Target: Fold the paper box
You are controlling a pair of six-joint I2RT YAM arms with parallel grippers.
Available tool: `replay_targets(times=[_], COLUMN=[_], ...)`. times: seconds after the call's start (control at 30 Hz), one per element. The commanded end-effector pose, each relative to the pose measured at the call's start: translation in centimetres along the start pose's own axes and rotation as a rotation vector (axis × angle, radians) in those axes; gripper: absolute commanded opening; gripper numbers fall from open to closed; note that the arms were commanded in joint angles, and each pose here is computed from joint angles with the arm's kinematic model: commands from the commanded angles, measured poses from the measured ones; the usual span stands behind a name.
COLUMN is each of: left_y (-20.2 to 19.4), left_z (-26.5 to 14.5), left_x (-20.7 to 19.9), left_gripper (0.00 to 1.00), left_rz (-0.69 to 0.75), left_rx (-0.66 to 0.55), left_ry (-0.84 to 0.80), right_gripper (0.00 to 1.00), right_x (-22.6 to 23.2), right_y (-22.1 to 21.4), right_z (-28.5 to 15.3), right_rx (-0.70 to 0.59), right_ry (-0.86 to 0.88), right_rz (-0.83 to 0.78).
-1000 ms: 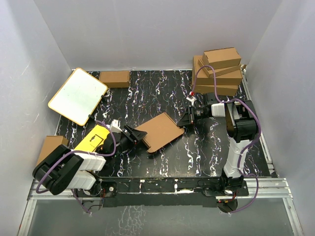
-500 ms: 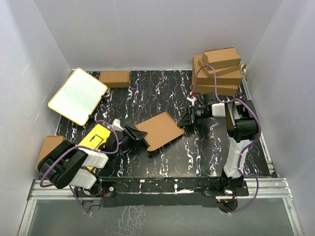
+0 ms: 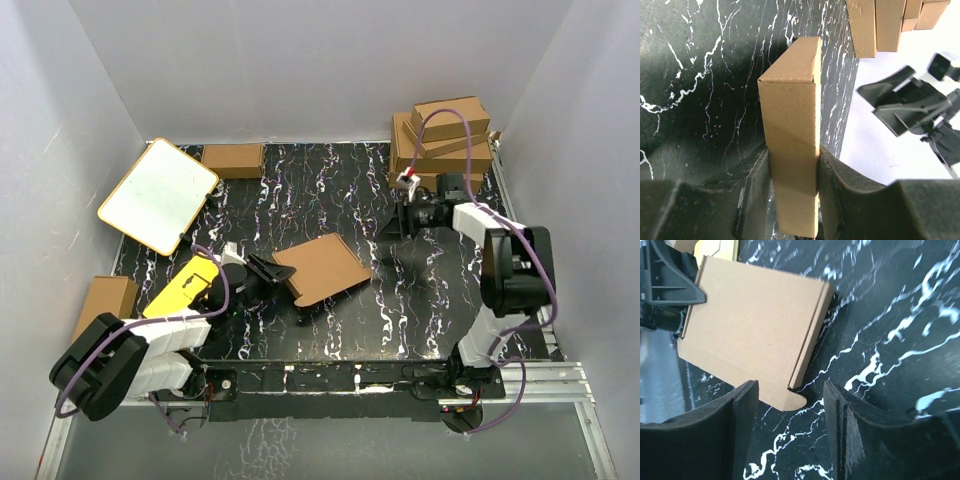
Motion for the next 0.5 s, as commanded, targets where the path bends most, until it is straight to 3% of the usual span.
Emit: replay_targets(times=[0.0, 0.07, 0.13, 0.17, 0.33, 0.47], left_y=[0.9, 1.1, 1.4, 1.7, 2.3, 2.5], left_z=[-0.3, -0.5, -0.7, -0.7, -0.8, -0.4], left_x=[-2.4, -2.9, -3.6, -4.5, -5.8, -6.2], left_gripper=[0.22, 0.19, 0.18, 0.18, 0.18, 0.18], left_rz=[-0.095, -0.122, -0.157, -0.169, -0.288, -0.383], left_rx=[-0.008, 0.010, 0.022, 0.030, 0.084, 0.121], left_ry=[0.019, 0.054, 0.098, 0.103, 0.169, 0.190], right_gripper=[0.64, 0.76, 0.94, 0.98, 0.99, 0.99], right_x=[4.4, 5.9, 7.2, 7.9, 11.3, 13.5], right_y=[3.6, 3.4, 2.6, 2.3, 1.1, 0.8], right_z=[-3.2, -3.6, -3.8, -3.8, -2.1, 0.1], right_rx=[-0.084, -0.097, -0.116, -0.133, -0.141, -0.085], right_ry=[0.056, 0.094, 0.134, 0.151, 0.190, 0.176], right_rz=[-0.401, -0.554, -0.747, -0.875, -1.227, -1.399])
Point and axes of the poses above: each gripper's point midway between its finger pads, its own z axis out along the fingers, its own x axis along the line the jaws close on, y = z × x, the point moved 8 cm from there along -z, back along the fingers, and after that the axes turned 2 degrees about z, right-handed, at the moved point
